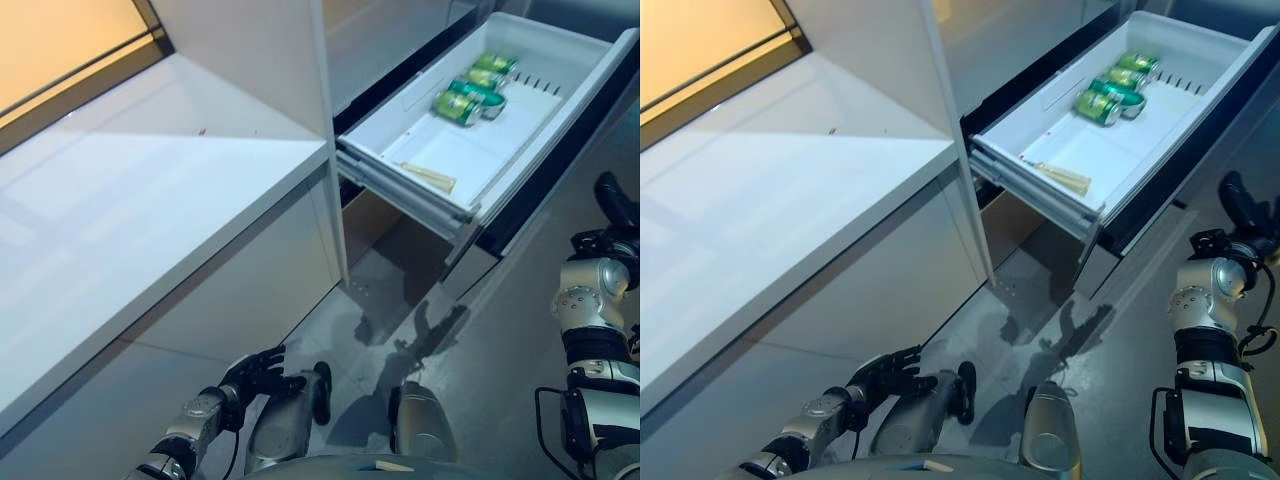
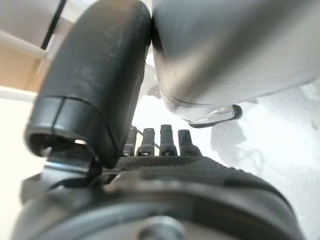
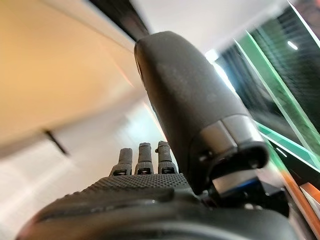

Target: Put drinks into fridge and close the fridge

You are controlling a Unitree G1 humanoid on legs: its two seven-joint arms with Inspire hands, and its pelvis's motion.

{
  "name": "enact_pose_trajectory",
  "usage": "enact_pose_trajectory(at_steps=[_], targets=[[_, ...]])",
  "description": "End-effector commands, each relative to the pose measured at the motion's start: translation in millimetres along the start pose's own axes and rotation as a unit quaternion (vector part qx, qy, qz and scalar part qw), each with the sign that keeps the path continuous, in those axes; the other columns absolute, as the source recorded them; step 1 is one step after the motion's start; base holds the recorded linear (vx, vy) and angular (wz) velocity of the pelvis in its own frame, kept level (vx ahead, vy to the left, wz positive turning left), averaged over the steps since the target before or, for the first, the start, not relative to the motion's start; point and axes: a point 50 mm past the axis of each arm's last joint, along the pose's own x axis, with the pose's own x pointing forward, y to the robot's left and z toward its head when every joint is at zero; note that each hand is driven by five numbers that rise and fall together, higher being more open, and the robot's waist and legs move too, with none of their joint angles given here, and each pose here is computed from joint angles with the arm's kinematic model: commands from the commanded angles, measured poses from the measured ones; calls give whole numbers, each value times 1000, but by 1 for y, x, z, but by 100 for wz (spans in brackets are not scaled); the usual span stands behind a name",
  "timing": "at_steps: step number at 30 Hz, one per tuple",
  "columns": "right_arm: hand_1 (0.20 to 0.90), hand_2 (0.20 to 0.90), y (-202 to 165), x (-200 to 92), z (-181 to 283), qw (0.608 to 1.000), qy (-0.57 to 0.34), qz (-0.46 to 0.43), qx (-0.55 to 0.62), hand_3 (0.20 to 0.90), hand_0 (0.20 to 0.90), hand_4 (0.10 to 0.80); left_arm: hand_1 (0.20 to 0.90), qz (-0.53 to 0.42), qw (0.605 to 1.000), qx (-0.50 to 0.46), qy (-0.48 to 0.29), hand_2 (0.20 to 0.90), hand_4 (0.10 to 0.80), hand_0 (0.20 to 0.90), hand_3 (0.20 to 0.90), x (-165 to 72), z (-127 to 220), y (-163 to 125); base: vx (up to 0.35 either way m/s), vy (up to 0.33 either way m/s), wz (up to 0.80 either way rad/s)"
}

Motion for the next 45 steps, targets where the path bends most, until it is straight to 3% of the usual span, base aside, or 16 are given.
enact_pose_trajectory(at_steps=[1, 3, 9, 15, 20, 24, 28, 35, 39, 41, 42, 45], targets=[[900, 900, 78, -1, 35, 974, -35, 220, 48, 900, 900, 800, 900, 30, 998, 2, 52, 900, 800, 900, 900, -13, -34, 4, -65, 47, 9], [900, 900, 87, -5, 31, 962, -17, 271, 34, 900, 900, 800, 900, 35, 999, 0, 39, 900, 800, 900, 900, -13, -31, 6, -70, 47, 13], [900, 900, 103, -4, 32, 948, -12, 316, 19, 900, 900, 800, 900, 36, 999, 11, 36, 900, 800, 900, 900, -15, -32, 6, 30, 9, 28], [900, 900, 154, -29, 29, 879, -7, 476, -6, 900, 900, 800, 900, 35, 998, 15, 44, 900, 800, 900, 900, -20, -40, 11, 47, 21, 23], [900, 900, 172, -45, 23, 814, 15, 579, -42, 900, 900, 800, 900, 33, 998, 26, 47, 900, 800, 900, 900, -25, -44, 16, 80, -15, 14], [900, 900, 172, -49, 12, 783, 52, 614, -89, 900, 900, 800, 900, 31, 997, 40, 58, 900, 800, 900, 900, -31, -48, 21, 100, -50, 21], [900, 900, 164, -46, 4, 789, 70, 599, -116, 900, 900, 800, 900, 29, 996, 54, 69, 900, 800, 900, 900, -35, -52, 25, 21, -42, 19], [900, 900, 132, -38, -23, 848, 91, 502, -146, 900, 900, 800, 900, 25, 996, 55, 69, 900, 800, 900, 900, -35, -53, 23, 18, -31, 1], [900, 900, 91, -45, -55, 883, 111, 428, -157, 900, 900, 800, 900, 29, 997, 31, 59, 900, 800, 900, 900, -30, -50, 18, -26, 1, -29], [900, 900, 50, -68, -91, 892, 165, 385, -170, 900, 900, 800, 900, 32, 998, 8, 57, 900, 800, 900, 900, -27, -51, 13, -52, 16, -48], [900, 900, 48, -69, -92, 894, 168, 380, -169, 900, 900, 800, 900, 33, 998, 7, 57, 900, 800, 900, 900, -27, -51, 13, -31, 19, -43], [900, 900, -39, -103, -132, 885, 275, 317, -204, 900, 900, 800, 900, 40, 997, -24, 67, 900, 800, 900, 900, -26, -60, 5, -11, 30, -41]])
